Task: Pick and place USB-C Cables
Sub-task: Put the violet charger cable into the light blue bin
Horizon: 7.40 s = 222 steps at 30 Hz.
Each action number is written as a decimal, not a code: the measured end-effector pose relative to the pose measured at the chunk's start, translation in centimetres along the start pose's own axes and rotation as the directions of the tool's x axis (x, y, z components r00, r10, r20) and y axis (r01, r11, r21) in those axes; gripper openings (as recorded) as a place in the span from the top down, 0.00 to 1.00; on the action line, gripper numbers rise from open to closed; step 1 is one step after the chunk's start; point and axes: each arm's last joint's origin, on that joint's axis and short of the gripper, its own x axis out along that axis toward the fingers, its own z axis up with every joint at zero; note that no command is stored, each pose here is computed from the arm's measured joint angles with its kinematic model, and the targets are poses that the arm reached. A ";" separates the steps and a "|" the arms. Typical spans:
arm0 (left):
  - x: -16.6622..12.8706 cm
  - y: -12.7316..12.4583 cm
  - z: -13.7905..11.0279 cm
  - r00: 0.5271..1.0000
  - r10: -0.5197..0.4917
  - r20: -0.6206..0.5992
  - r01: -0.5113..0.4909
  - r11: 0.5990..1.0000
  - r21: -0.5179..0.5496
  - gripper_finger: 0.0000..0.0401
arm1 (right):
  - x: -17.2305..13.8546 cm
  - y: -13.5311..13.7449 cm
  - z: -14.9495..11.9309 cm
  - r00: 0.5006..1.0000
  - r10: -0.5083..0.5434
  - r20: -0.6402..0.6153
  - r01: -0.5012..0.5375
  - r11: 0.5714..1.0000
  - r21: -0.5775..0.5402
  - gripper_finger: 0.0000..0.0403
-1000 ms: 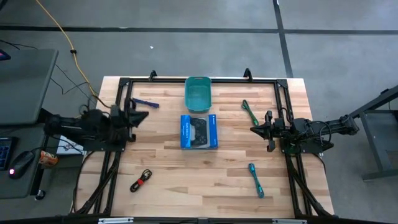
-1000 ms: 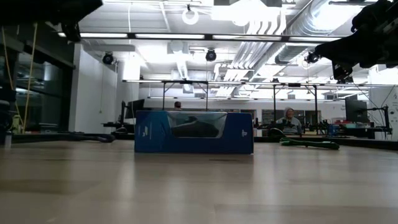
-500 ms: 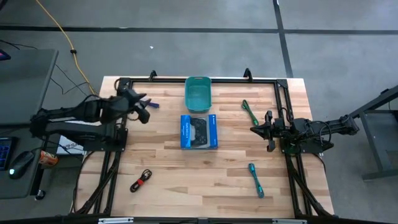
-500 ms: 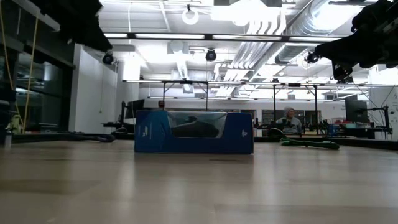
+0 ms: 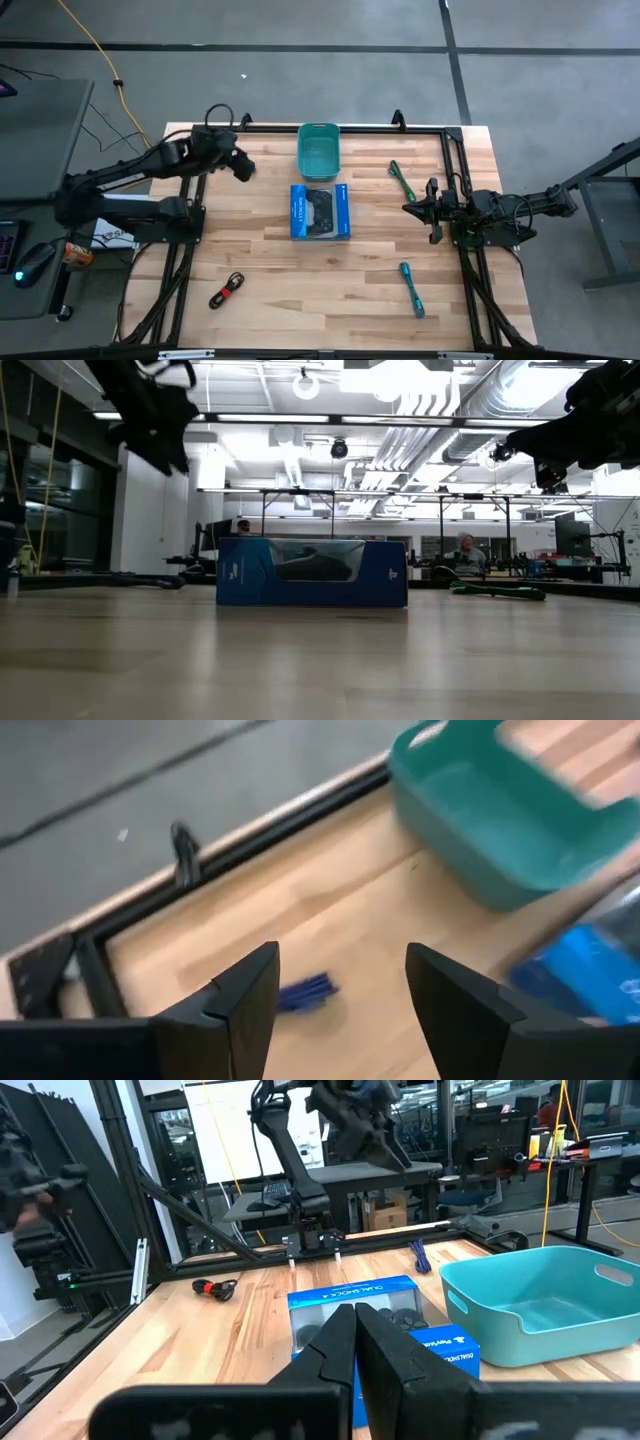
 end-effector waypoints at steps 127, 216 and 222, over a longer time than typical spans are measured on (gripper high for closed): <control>0.4 -10.0 -2.7 0.476 -0.759 0.444 0.630 0.646 0.430 1.00 | 0.0 0.0 0.0 1.000 0.000 0.000 0.000 1.000 0.000 1.00; 1.8 -15.0 -4.9 0.358 -0.855 0.375 0.677 0.514 0.527 0.99 | 26.4 2.8 2.9 0.944 0.111 -0.310 -0.141 0.987 -0.074 0.70; 1.8 -15.0 -4.9 0.358 -0.855 0.374 0.678 0.514 0.525 0.94 | 26.4 2.7 2.9 0.944 0.110 -0.312 -0.139 0.988 -0.074 0.97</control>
